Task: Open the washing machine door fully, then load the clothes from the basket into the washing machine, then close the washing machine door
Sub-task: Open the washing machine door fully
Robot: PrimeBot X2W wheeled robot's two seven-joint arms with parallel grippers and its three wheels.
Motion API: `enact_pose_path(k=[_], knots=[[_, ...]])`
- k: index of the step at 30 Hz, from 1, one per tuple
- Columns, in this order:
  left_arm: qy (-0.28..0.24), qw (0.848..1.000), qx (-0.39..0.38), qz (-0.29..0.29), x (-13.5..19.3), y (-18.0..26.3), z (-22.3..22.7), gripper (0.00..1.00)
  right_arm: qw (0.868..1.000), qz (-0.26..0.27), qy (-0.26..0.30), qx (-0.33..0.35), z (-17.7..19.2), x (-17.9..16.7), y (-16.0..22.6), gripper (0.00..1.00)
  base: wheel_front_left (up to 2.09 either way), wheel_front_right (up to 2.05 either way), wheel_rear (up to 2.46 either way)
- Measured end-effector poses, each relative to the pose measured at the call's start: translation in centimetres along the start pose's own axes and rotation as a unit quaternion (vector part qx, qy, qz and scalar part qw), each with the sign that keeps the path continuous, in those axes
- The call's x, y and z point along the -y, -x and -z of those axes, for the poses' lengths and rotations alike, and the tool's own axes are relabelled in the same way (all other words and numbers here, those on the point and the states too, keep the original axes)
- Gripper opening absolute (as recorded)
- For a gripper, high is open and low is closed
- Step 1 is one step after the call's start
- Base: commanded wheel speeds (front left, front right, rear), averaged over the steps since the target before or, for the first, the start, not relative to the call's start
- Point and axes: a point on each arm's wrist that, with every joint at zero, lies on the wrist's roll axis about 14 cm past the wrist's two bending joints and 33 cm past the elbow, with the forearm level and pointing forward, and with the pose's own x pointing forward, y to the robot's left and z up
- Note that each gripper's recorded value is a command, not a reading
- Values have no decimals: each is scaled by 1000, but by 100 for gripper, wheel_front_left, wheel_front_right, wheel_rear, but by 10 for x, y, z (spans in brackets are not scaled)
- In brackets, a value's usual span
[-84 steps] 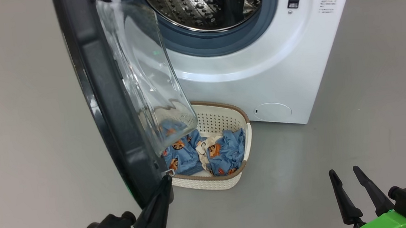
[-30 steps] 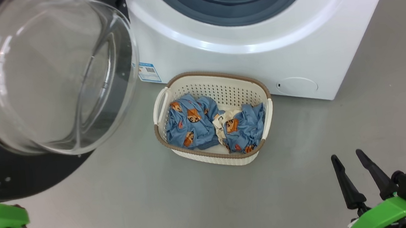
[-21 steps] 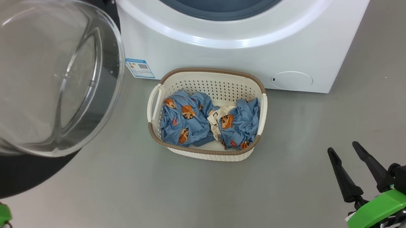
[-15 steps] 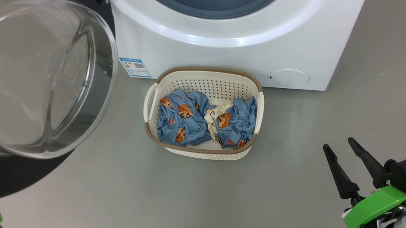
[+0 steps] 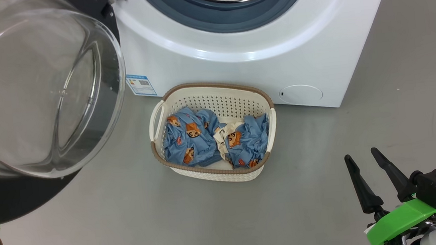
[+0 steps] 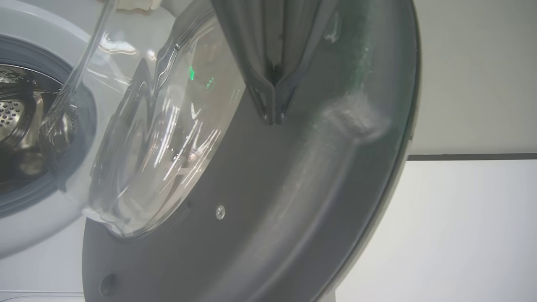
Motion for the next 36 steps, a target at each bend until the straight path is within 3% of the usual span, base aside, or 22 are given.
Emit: enact_pose_path(k=[7,20,36], knots=[[2,999,39,34,21,5,-22,0,1000,3,-2,13,-9,-2,3,100,0,0,0],[12,984,100,144,91,30,-55,0,999,30,-4,41,-28,7,22,100,0,0,0],[25,965,26,258,161,73,-4,0,992,99,-2,84,-55,38,65,100,0,0,0]])
